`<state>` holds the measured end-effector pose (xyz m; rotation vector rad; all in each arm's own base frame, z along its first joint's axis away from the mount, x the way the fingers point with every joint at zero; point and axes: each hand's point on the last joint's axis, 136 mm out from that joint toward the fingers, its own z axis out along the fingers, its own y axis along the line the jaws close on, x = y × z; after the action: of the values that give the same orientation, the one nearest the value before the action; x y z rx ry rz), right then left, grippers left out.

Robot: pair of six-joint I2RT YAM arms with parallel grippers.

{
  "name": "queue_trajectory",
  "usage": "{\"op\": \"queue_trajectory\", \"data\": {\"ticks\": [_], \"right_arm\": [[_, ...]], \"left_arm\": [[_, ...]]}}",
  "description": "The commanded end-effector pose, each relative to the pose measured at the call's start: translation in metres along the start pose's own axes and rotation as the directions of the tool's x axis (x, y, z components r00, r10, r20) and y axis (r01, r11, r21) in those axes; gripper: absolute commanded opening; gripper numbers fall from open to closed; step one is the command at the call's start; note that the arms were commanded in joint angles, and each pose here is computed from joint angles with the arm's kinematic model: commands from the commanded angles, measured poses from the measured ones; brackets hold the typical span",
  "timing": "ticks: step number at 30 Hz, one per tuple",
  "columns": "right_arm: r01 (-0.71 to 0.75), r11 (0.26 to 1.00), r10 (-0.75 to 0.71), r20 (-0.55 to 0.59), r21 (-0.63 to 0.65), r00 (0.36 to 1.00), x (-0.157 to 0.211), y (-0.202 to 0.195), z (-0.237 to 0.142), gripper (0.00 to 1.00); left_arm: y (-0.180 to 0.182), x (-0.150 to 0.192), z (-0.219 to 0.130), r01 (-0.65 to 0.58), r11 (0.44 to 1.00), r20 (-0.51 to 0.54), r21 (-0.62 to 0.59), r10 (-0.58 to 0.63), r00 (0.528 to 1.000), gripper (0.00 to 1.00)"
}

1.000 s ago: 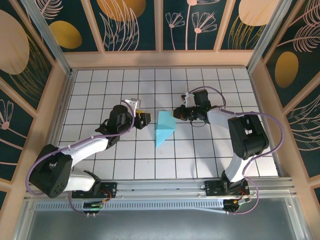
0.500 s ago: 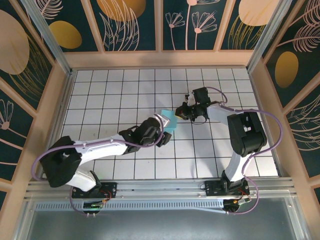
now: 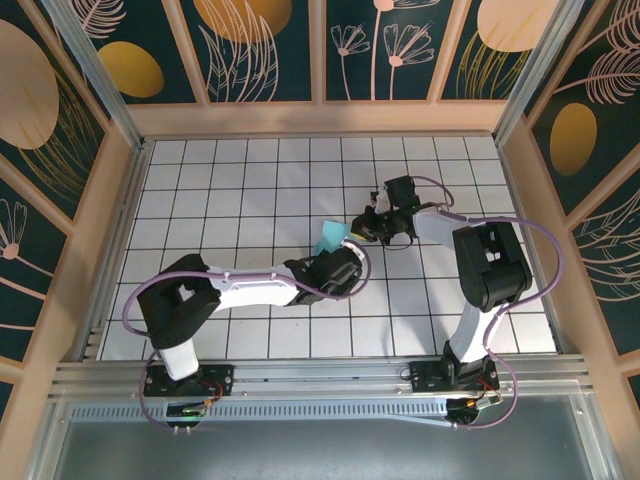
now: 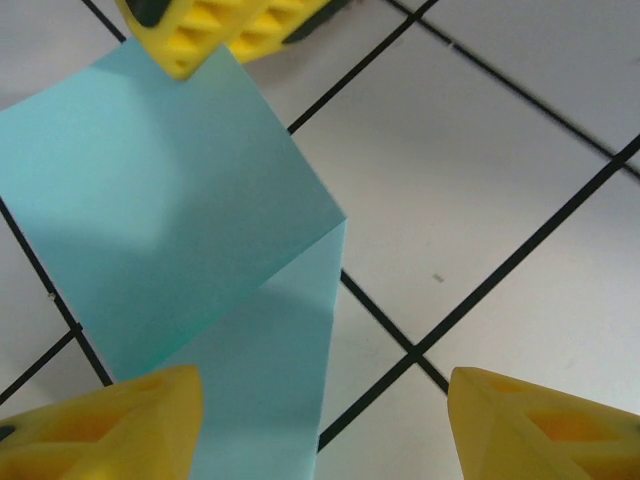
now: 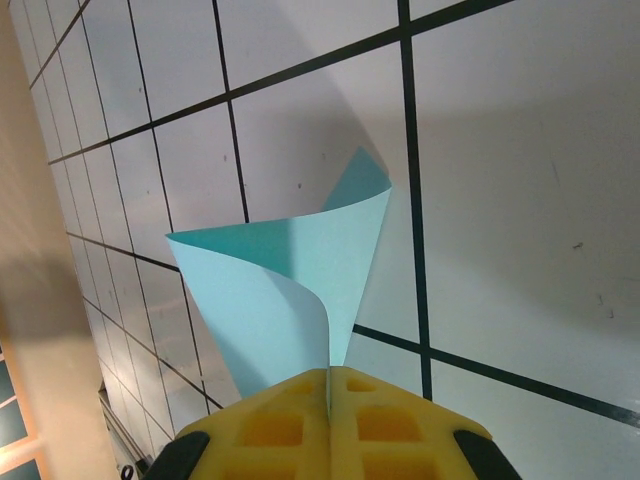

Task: Fold a paper plane with a square sheet of paper (fold left side to right side)
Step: Fold the wing for the fifth time at the center of the table.

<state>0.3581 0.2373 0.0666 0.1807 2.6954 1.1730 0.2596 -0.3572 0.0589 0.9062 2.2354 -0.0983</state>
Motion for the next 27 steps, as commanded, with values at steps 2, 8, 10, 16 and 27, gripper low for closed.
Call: {"op": "queue_trajectory", "data": {"ticks": [2, 8, 10, 16, 27], "right_arm": [[-0.012, 1.0, 0.012, 0.008, 0.007, 1.0, -0.008, 0.001, 0.001, 0.0], [-0.014, 1.0, 0.014, 0.002, 0.011, 1.0, -0.006, -0.001, 0.003, 0.0], [-0.014, 1.0, 0.014, 0.003, 0.012, 1.0, -0.006, -0.001, 0.003, 0.0], [-0.015, 1.0, 0.015, 0.002, 0.015, 1.0, -0.007, -0.002, 0.003, 0.0], [-0.03, 0.999, 0.03, 0.0, 0.02, 1.0, -0.006, -0.004, 0.004, 0.0]], "left_arm": [[0.015, 0.011, 0.006, -0.072, 0.991, -0.06, -0.113, 0.065, 0.996, 0.66], [0.018, 0.011, 0.009, -0.076, 0.987, -0.067, -0.139, 0.067, 0.996, 0.67], [0.018, 0.014, 0.012, -0.081, 0.986, -0.075, -0.144, 0.071, 0.995, 0.67], [0.019, 0.019, 0.015, -0.089, 0.983, -0.088, -0.16, 0.076, 0.993, 0.64], [0.024, 0.026, 0.017, -0.098, 0.978, -0.099, -0.185, 0.081, 0.992, 0.52]]}}
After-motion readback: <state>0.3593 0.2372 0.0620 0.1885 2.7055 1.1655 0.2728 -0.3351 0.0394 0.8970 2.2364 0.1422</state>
